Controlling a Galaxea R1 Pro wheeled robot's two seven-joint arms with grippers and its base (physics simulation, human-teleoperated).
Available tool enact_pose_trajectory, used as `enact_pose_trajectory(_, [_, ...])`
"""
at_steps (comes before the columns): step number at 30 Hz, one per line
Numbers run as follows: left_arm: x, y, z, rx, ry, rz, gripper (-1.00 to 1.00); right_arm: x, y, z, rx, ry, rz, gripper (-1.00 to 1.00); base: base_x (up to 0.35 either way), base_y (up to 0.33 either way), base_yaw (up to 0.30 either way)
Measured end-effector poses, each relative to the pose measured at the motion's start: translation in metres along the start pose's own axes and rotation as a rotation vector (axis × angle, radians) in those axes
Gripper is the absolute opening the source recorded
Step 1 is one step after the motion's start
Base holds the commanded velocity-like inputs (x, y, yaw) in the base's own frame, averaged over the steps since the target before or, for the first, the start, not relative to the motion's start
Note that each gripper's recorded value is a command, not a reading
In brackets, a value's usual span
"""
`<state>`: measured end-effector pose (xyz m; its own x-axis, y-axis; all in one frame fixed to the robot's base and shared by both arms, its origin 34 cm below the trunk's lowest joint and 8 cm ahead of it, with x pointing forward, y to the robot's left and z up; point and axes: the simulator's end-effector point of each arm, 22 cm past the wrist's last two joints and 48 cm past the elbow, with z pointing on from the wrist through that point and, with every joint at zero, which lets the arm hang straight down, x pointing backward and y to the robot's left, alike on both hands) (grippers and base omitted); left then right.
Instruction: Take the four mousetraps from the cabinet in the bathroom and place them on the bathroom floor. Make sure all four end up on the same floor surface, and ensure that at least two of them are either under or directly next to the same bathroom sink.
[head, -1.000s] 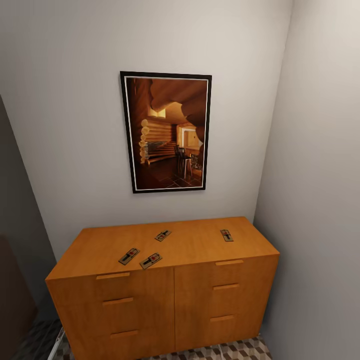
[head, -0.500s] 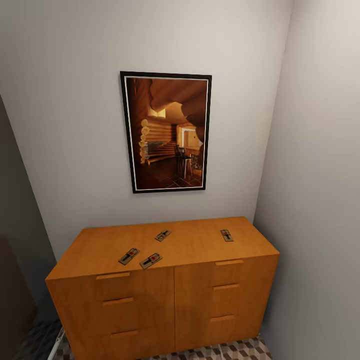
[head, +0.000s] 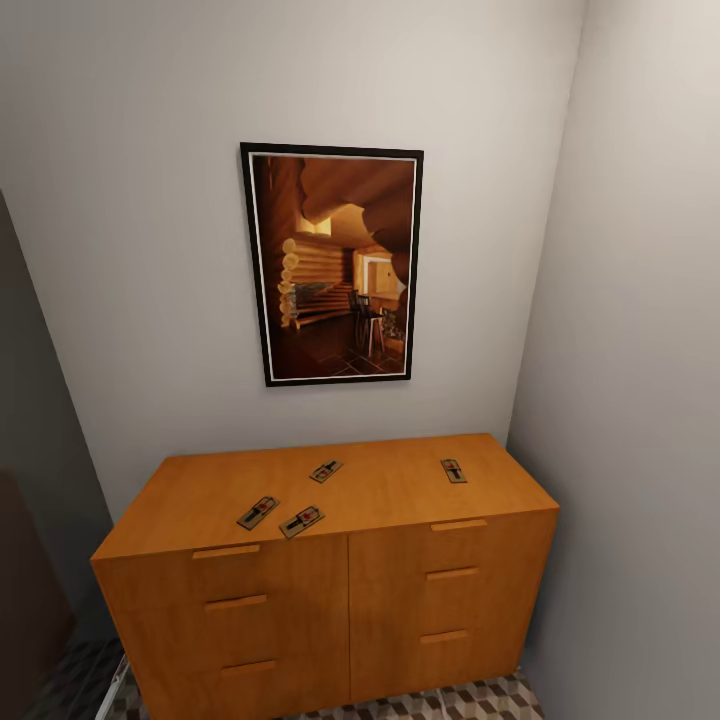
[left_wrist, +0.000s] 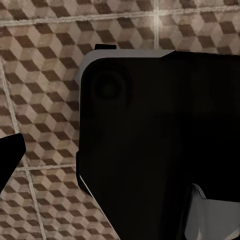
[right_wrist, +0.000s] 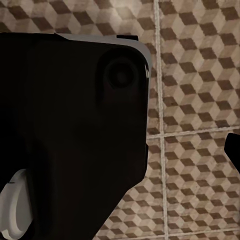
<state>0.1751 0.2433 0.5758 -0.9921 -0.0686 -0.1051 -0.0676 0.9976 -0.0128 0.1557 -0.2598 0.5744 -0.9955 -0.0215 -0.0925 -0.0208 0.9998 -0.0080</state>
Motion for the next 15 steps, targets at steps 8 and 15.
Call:
enact_pose_trajectory(8, [-0.008,0.005,0.0,-0.007,-0.017,0.0,1.0,-0.001,-0.001,0.0,0.001,-0.002,0.002,1.0,0.0,0.0,0.0])
enact_pose_trajectory(15, [-0.041,0.008,-0.002,-0.004,-0.084,0.0,1.0,-0.01,-0.004,0.0,0.005,-0.019,0.006,1.0,0.0,0.0,0.0])
